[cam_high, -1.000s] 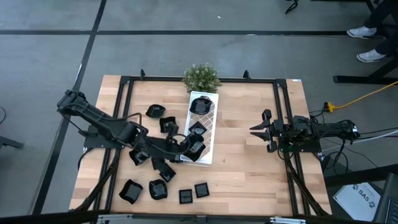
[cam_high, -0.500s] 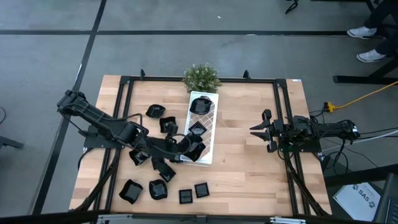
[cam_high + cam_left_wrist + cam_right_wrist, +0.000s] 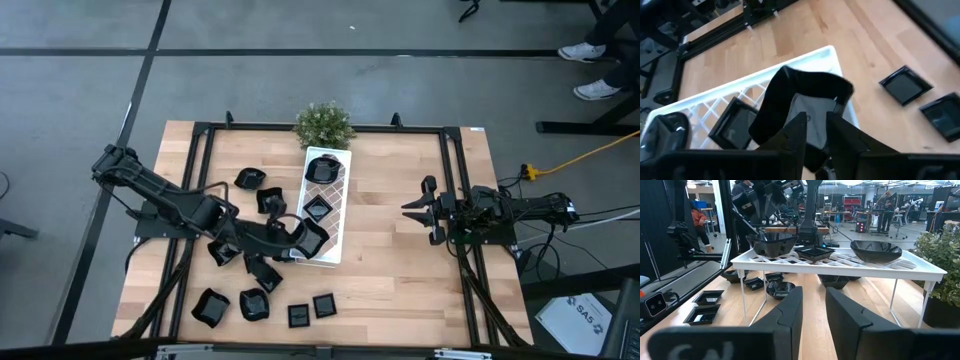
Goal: Pick & Place Mini shaped plates
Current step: Stack the top distorted square plate on top of the distorted square plate on the shelf
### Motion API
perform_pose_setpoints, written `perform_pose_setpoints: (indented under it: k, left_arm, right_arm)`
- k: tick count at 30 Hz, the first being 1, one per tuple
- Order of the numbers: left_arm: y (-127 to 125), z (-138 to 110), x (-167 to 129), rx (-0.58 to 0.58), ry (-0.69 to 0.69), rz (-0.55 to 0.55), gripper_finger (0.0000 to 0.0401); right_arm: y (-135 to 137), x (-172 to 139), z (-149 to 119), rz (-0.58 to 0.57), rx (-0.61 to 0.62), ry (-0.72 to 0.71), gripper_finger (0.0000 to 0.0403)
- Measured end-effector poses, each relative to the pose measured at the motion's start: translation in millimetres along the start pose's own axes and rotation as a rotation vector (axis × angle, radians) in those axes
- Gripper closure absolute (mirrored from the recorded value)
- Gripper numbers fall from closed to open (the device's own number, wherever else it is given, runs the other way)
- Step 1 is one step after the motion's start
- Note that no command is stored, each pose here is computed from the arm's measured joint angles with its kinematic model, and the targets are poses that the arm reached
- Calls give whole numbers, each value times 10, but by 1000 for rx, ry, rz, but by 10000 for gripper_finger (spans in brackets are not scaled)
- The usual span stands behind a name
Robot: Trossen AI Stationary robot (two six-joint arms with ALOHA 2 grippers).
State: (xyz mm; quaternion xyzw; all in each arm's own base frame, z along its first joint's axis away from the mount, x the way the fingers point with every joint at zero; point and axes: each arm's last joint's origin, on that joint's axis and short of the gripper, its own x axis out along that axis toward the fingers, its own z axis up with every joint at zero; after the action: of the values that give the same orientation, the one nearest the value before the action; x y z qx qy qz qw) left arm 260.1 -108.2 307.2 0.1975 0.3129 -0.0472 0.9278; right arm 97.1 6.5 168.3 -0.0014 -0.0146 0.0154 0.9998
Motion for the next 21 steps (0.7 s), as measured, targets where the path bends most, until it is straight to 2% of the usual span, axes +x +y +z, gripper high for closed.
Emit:
perform_pose_setpoints:
  k: [5,9,15,21]
  left_arm:
    - [19,95,-59,-50,-37,-62,320]
    - [59,155,-144,-54,-38,-67,317]
    - [191,34,-175,-140,109,20,321]
    - [278,-92,-264,-150,209,13,326]
  right_arm:
    - [0,0,0,0,0,0,318]
    - [0,0,0,0,0,0,318]
    - [0,0,0,0,0,0,318]
    - [0,0,0,0,0,0,318]
